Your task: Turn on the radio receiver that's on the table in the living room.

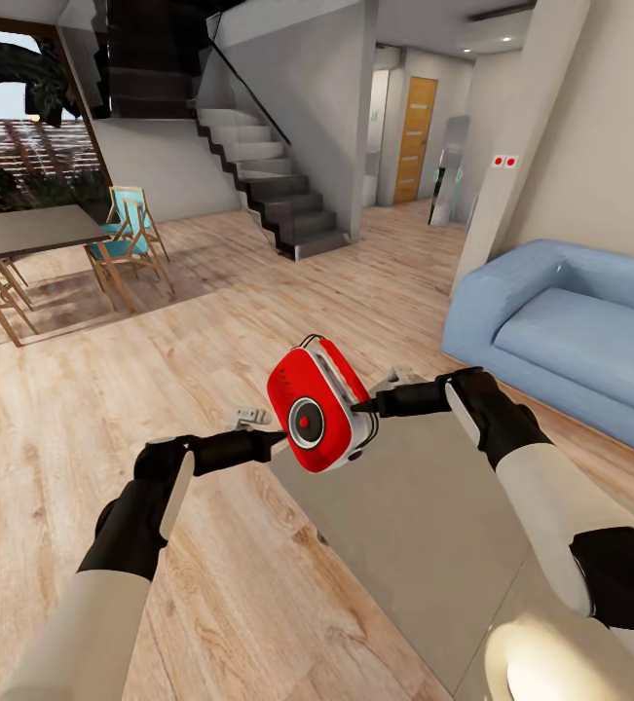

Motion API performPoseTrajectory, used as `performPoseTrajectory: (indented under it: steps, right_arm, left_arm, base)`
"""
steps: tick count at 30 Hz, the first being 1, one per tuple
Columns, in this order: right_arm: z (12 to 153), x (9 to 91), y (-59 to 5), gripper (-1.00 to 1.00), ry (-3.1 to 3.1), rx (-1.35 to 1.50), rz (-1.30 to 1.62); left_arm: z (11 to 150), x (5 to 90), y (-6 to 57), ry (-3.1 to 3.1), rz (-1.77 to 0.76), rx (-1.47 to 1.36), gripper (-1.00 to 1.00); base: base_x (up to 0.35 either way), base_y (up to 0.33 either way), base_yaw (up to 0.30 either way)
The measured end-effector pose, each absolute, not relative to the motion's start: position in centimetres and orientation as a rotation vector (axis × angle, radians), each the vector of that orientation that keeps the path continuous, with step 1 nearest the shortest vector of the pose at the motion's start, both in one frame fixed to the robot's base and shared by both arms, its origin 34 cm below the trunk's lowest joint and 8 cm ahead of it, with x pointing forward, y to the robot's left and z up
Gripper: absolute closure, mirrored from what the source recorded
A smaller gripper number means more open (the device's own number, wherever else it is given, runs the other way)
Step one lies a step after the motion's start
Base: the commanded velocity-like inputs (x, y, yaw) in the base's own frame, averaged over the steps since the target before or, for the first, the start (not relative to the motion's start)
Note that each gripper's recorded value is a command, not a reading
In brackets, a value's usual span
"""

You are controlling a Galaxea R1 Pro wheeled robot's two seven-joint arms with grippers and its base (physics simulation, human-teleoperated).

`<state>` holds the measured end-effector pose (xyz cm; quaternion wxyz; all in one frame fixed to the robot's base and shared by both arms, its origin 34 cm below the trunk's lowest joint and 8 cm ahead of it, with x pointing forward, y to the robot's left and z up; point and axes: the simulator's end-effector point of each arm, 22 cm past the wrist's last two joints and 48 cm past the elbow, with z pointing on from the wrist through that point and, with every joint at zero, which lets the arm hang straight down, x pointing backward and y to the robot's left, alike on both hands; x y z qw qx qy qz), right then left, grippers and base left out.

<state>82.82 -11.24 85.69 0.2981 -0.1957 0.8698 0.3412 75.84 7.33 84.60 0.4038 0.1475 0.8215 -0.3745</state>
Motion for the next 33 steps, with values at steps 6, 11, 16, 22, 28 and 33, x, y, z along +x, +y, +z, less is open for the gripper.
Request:
performPoseTrajectory:
  steps: [6,11,16,22,28,33]
  right_arm:
    - [85.7,82.8,-11.2,1.0,2.309,-0.521,0.909]
    - [85.8,82.8,-11.2,1.0,2.308,-0.52,0.911]
    - [85.7,82.8,-11.2,1.0,2.308,-0.521,0.911]
    - [85.8,82.8,-11.1,1.0,2.307,-0.522,0.914]
    - [85.9,82.7,-11.1,1.0,2.304,-0.523,0.923]
    - [86.0,82.6,-11.1,1.0,2.302,-0.526,0.932]
  left_arm:
    - [86.8,76.3,7.5,2.022,-0.924,0.392,1.0]
    - [87.7,76.5,7.8,2.002,-0.908,0.398,1.0]
    - [88.0,76.6,7.9,1.995,-0.902,0.401,1.0]
    - [88.7,76.7,8.0,1.98,-0.892,0.407,1.0]
    - [88.8,76.7,8.2,1.978,-0.886,0.409,1.0]
    - [88.7,76.7,8.3,1.979,-0.884,0.409,1.0]
  base:
    - [0.0,0.0,0.0]
    - [0.0,0.0,0.0]
    - [0.0,0.0,0.0]
    - [0.0,0.0,0.0]
    - [0.0,0.0,0.0]
    - [0.0,0.0,0.0]
